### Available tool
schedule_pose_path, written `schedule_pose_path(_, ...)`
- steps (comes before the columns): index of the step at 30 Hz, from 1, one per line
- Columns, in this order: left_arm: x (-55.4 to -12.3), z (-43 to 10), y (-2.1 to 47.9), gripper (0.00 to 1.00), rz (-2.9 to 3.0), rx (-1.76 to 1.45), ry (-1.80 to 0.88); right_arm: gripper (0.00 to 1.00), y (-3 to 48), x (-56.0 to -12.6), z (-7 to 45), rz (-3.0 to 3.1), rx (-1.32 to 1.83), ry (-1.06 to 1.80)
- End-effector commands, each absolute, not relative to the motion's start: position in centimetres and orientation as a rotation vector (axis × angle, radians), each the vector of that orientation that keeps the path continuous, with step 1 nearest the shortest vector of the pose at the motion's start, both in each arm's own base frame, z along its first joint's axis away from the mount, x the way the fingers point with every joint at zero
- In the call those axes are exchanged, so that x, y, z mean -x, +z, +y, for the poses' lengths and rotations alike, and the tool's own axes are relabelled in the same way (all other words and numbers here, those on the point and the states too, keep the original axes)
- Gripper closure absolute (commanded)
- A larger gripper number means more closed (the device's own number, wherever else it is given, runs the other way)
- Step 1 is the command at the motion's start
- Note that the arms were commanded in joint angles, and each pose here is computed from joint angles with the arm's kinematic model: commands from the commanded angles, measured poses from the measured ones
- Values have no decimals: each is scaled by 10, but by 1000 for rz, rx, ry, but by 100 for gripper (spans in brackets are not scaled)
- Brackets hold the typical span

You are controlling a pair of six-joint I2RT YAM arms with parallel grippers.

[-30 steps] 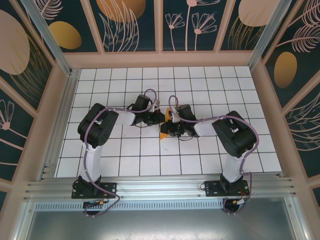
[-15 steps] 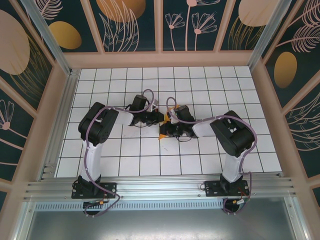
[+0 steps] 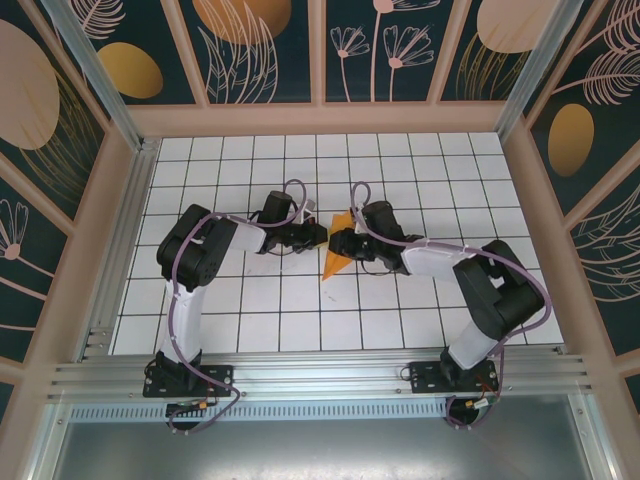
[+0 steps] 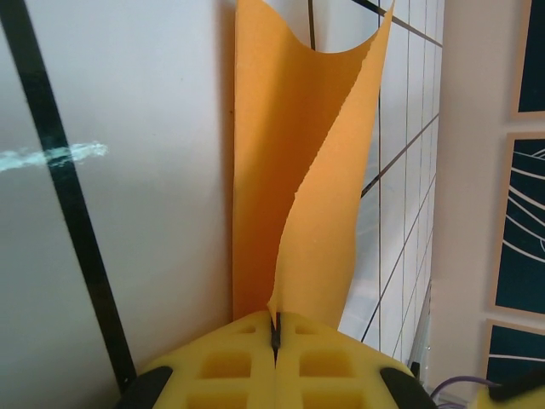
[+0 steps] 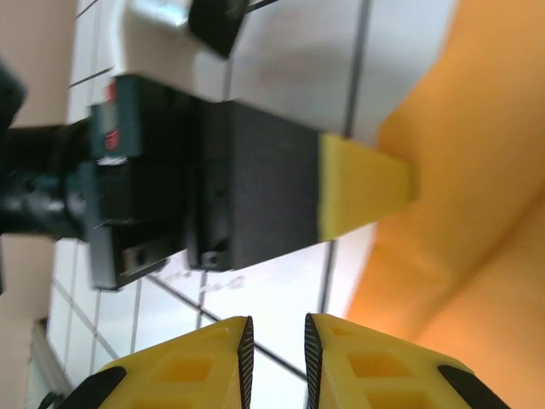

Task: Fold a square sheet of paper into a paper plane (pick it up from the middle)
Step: Fourth fold the wing at the center of the table.

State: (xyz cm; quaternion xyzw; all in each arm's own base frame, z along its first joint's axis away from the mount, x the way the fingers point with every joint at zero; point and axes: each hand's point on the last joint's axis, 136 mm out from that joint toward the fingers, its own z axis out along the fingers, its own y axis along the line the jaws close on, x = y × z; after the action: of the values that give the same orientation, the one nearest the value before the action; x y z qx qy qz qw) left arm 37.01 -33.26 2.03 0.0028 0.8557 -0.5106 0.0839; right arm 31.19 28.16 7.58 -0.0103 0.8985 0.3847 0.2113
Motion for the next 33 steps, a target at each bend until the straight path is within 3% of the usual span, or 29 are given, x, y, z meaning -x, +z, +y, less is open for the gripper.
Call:
schedule_pose_path(1,-358,-309,-42,100,2718,155,-1351,73,47,-310,252,2606,-76,879)
schedule_pose_path(16,-359,-311,-37,100,2700,140,-1372,66,29,-321,274,2671,-59,972)
schedule_pose_path(20,-361,-312,-30,100,2680,132,-1387,72,20,-319,272,2707,-90,949)
schedule_pose_path(28,-364,-317,26,65,2489,111,-1519,75,2,-311,264,2782,-230,917)
schedule_pose_path(33,-347,-305,33,63,2451,129,-1514,73,5,-311,266,2772,-276,990)
